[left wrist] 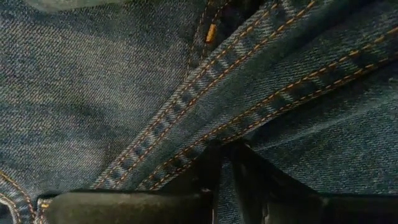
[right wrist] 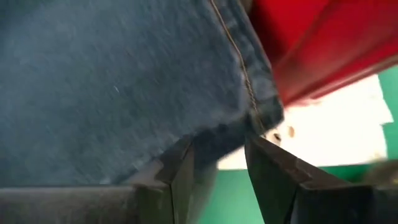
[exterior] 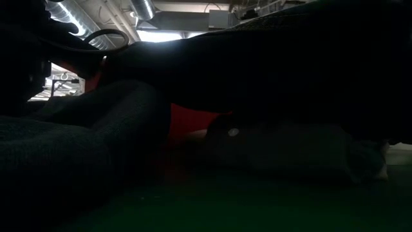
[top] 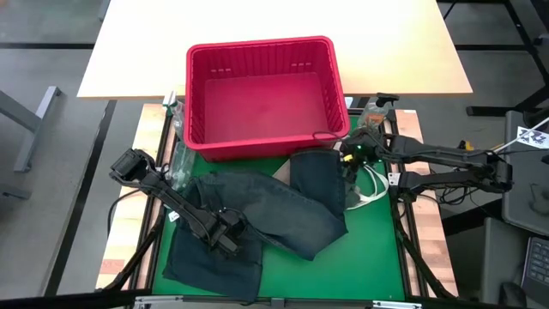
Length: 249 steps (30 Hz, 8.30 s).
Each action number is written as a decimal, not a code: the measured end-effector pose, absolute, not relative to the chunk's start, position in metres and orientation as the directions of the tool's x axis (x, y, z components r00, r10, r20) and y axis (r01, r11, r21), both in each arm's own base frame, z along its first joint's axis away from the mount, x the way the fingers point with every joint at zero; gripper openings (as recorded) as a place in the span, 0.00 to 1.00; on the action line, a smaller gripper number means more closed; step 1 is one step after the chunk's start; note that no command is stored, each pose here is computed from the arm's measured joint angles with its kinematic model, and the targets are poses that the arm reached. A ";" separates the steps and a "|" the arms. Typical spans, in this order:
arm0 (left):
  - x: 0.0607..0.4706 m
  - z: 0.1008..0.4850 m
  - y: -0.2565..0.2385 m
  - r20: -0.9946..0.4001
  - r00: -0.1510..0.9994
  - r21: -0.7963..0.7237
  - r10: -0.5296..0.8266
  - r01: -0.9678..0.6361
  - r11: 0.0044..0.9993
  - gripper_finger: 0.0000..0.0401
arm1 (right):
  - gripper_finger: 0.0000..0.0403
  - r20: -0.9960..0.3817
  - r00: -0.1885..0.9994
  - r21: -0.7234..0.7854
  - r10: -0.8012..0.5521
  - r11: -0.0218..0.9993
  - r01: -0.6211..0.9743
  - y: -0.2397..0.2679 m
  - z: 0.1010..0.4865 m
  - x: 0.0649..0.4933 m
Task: Fold laundry
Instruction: Fold the dark blue pants
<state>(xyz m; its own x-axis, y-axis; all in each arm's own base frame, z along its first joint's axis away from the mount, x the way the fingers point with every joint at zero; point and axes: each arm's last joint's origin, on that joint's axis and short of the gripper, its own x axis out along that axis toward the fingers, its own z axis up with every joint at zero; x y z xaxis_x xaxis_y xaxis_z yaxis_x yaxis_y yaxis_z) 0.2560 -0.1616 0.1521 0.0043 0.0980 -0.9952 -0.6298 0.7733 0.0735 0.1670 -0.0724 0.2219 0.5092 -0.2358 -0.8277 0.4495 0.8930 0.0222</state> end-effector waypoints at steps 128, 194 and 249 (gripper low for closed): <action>0.258 0.152 -0.163 -0.995 0.033 0.051 0.093 -0.638 0.768 0.08 | 0.36 -0.885 0.326 -0.352 -0.333 0.936 0.002 0.077 0.174 0.173; 0.260 0.152 -0.162 -0.990 0.066 0.054 0.127 -0.647 0.761 0.08 | 0.33 -0.770 0.580 0.076 -0.266 0.864 0.497 0.065 0.175 0.198; 0.346 0.228 -0.188 -0.509 0.855 -0.151 0.099 -0.202 0.968 0.08 | 0.03 -0.899 0.428 0.237 0.090 0.923 0.304 0.078 0.331 0.198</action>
